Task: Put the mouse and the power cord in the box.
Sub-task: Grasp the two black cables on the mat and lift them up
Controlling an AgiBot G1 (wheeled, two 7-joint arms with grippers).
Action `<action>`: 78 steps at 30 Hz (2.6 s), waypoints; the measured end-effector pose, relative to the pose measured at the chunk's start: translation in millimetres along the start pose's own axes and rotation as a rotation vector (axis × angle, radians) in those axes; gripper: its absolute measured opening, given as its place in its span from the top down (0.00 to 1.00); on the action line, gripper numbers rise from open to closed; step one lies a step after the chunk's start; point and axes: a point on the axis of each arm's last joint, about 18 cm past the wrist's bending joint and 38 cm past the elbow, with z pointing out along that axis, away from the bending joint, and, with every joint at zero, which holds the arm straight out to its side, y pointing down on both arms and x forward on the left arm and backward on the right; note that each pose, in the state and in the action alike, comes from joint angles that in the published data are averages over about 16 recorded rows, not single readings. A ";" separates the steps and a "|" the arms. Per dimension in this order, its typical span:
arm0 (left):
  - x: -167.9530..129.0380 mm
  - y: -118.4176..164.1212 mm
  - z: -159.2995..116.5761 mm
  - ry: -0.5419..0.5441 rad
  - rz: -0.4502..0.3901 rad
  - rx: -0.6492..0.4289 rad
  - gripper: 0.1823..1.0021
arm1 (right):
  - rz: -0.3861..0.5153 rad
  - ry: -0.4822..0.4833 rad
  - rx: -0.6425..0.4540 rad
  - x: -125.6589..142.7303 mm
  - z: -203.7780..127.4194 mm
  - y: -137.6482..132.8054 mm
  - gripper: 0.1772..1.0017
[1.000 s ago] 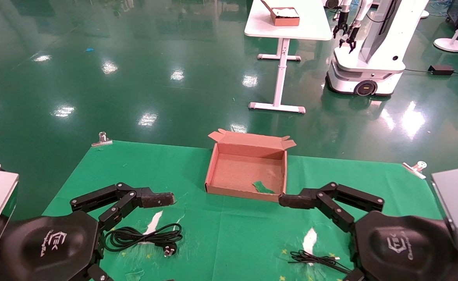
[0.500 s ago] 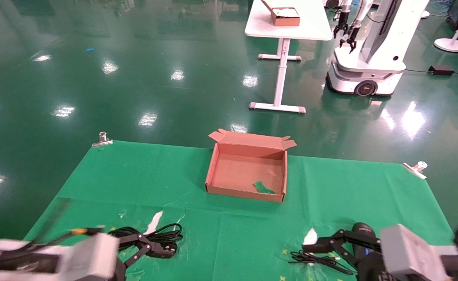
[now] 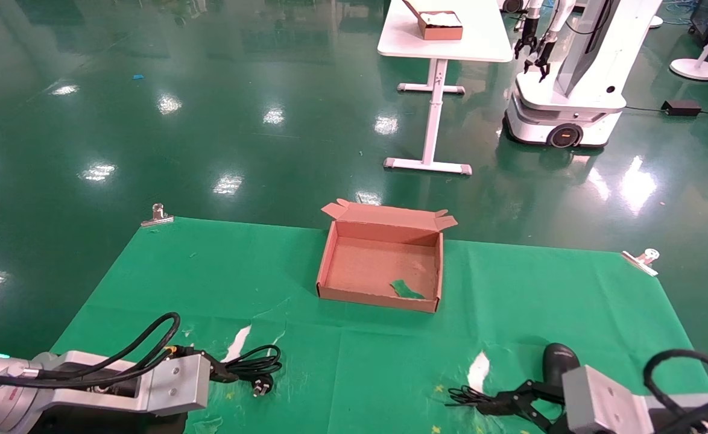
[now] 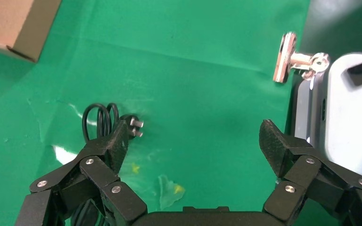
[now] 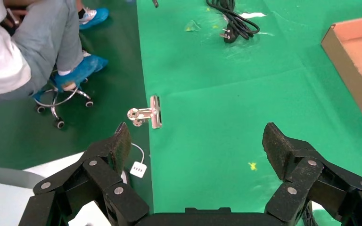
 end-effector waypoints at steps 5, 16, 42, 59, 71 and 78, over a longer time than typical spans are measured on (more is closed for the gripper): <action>-12.1 1.7 16.1 -0.027 -0.013 -0.079 0.00 | -0.003 0.004 0.001 0.8 0.9 -1.6 0.00; -52.3 -2.1 71.3 -0.136 -0.040 -0.312 0.00 | 0.004 0.013 0.002 1.0 -0.9 -5.0 0.00; -82.0 1.9 110.1 -0.249 -0.052 -0.457 0.00 | -0.001 0.012 -0.028 0.9 -2.4 -4.1 0.00; -80.0 5.2 110.6 -0.229 -0.073 -0.441 0.00 | -0.035 0.006 -0.315 30.4 9.6 20.6 0.00; -80.3 5.3 110.7 -0.229 -0.073 -0.441 0.00 | -0.130 0.038 -0.535 97.9 40.1 41.1 0.00; -80.3 5.3 110.7 -0.229 -0.073 -0.441 0.00 | -0.168 0.053 -0.588 129.0 68.1 43.0 0.00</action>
